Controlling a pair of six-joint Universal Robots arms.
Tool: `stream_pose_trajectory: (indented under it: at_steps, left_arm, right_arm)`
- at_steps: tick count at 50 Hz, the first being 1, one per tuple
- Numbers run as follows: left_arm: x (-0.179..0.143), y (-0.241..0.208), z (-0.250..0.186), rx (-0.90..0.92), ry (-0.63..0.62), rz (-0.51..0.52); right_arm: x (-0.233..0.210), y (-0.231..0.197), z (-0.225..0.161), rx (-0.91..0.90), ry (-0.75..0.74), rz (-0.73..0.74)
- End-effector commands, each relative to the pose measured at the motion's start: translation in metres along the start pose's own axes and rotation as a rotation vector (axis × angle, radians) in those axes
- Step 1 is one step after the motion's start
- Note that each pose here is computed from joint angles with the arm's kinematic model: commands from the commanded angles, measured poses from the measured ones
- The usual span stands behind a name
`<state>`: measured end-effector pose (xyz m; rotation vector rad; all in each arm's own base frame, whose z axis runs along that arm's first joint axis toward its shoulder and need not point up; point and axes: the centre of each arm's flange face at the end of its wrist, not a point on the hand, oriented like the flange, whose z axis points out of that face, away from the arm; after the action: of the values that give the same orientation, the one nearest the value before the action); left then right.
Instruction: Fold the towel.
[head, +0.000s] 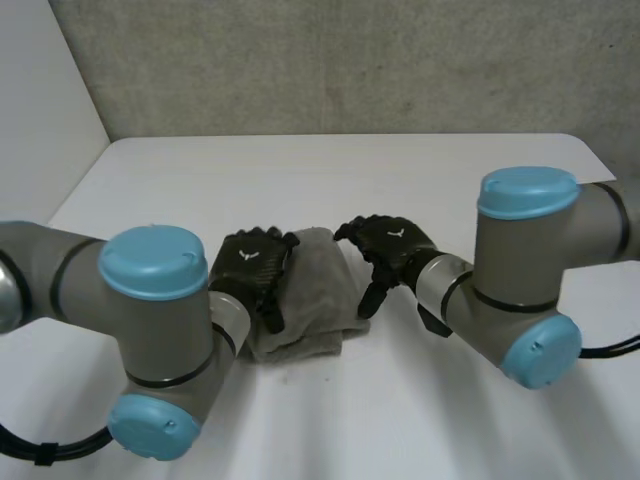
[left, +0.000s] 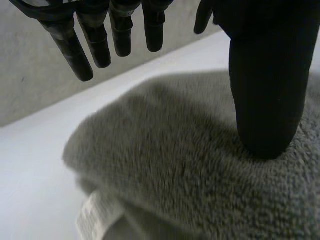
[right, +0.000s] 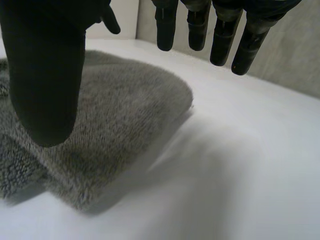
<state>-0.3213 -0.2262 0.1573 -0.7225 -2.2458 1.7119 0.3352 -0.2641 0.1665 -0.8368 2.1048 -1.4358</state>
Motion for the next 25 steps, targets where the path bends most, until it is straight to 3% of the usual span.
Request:
stream_pose_trajectory:
  at_steps: [1, 6, 10, 17, 20, 22, 25]
  left_arm:
    - [-0.012, 0.016, 0.006, -0.060, -0.121, 0.020]
    - [-0.016, 0.020, 0.005, -0.076, -0.129, 0.032]
    - [-0.020, 0.024, 0.006, -0.096, -0.133, 0.101]
    - [-0.019, 0.032, 0.005, -0.122, -0.119, 0.157]
    - [-0.016, 0.026, 0.005, -0.106, -0.086, 0.150]
    - [-0.014, 0.019, 0.004, -0.087, -0.060, 0.142]
    - [-0.019, -0.013, -0.002, -0.003, -0.019, 0.103]
  right_arm:
    - [-0.011, 0.008, 0.020, -0.029, -0.097, 0.020]
    - [-0.023, 0.016, 0.029, -0.037, -0.148, 0.006]
    - [-0.033, 0.026, 0.039, -0.059, -0.166, -0.010]
    - [-0.025, 0.030, 0.049, -0.076, -0.077, -0.105]
    - [-0.023, 0.017, 0.046, -0.056, -0.034, -0.163]
    - [-0.023, -0.015, 0.033, 0.017, -0.019, -0.180]
    - [-0.023, -0.035, 0.022, 0.068, -0.008, -0.185]
